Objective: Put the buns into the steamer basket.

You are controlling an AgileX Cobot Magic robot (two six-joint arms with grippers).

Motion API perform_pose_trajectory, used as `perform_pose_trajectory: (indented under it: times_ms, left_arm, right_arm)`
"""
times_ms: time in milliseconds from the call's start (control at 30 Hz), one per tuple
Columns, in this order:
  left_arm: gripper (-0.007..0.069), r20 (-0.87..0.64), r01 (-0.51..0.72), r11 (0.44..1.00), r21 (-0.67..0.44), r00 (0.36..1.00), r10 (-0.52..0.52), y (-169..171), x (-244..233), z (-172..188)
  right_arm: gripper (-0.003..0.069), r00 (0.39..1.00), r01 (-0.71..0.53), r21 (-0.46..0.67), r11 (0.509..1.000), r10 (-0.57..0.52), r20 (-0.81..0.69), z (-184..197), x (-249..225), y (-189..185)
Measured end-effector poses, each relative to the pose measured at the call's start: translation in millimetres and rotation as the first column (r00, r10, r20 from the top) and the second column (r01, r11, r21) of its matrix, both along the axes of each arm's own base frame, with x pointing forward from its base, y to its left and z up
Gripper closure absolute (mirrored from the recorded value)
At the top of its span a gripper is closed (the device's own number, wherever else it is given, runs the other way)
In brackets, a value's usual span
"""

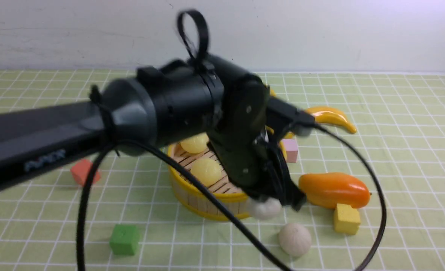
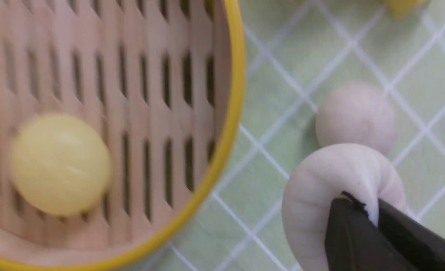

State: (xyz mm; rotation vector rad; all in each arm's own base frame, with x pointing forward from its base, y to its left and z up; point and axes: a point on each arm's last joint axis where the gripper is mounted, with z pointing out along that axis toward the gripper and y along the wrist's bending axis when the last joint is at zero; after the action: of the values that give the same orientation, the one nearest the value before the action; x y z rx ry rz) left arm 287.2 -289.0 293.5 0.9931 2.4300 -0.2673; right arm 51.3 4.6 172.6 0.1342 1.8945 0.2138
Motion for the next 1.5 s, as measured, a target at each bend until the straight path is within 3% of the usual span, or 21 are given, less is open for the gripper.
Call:
perform_pose_trajectory:
  times_ms: [100, 400, 500, 667, 700, 733, 767, 933, 1067, 1200, 1233, 1267, 1500]
  left_arm:
    - [0.0634, 0.063, -0.045, 0.998, -0.047, 0.997, 0.048, 7, 23, 10]
    - [0.0619, -0.017, -0.149, 0.988, 0.038, 0.989, 0.150, 17, 86, -75]
    - [0.0578, -0.025, -0.157, 0.987, 0.046, 0.987, 0.158, 18, 90, -83]
    - [0.0351, -0.029, -0.164, 0.986, 0.020, 0.986, 0.165, 17, 90, -78]
    - [0.0277, -0.041, -0.171, 0.985, 0.003, 0.984, 0.171, 17, 88, -73]
    - [0.0277, -0.044, -0.172, 0.985, 0.000, 0.984, 0.172, 17, 88, -73]
    - [0.0190, -0.069, -0.182, 0.983, -0.027, 0.981, 0.179, 17, 84, -63]
    - [0.0064, -0.106, -0.189, 0.978, -0.092, 0.978, 0.179, 25, 63, -12]
    - [0.0157, -0.072, -0.197, 0.968, -0.152, 0.979, 0.188, 39, 43, 32]
    - [0.0550, 0.027, -0.179, 0.942, -0.285, 0.980, 0.195, 71, -3, 93]
    - [0.0564, 0.028, -0.179, 0.940, -0.289, 0.980, 0.195, 73, -6, 92]
    - [0.0639, 0.065, -0.168, 0.925, -0.341, 0.977, 0.202, 88, -27, 105]
    - [0.0638, 0.207, -0.136, 0.844, -0.520, 0.938, 0.279, 146, -102, 85]
  right_arm:
    - [0.0418, 1.000, 0.000, 0.000, 1.000, 0.000, 0.000, 0, 0, 0]
    - [0.0418, 1.000, 0.000, 0.000, 1.000, 0.000, 0.000, 0, 0, 0]
    - [0.0418, 1.000, 0.000, 0.000, 1.000, 0.000, 0.000, 0, 0, 0]
    - [0.0418, 1.000, 0.000, 0.000, 1.000, 0.000, 0.000, 0, 0, 0]
    - [0.0418, 1.000, 0.000, 0.000, 1.000, 0.000, 0.000, 0, 0, 0]
    - [0.0418, 1.000, 0.000, 0.000, 1.000, 0.000, 0.000, 0, 0, 0]
    - [0.0418, 1.000, 0.000, 0.000, 1.000, 0.000, 0.000, 0, 0, 0]
    - [0.0418, 1.000, 0.000, 0.000, 1.000, 0.000, 0.000, 0, 0, 0]
    - [0.0418, 1.000, 0.000, 0.000, 1.000, 0.000, 0.000, 0, 0, 0]
    - [0.0418, 1.000, 0.000, 0.000, 1.000, 0.000, 0.000, 0, 0, 0]
    - [0.0418, 1.000, 0.000, 0.000, 1.000, 0.000, 0.000, 0, 0, 0]
    - [0.0418, 1.000, 0.000, 0.000, 1.000, 0.000, 0.000, 0, 0, 0]
    - [0.0418, 1.000, 0.006, -0.070, 0.998, -0.005, 0.014, 0, 0, -3]
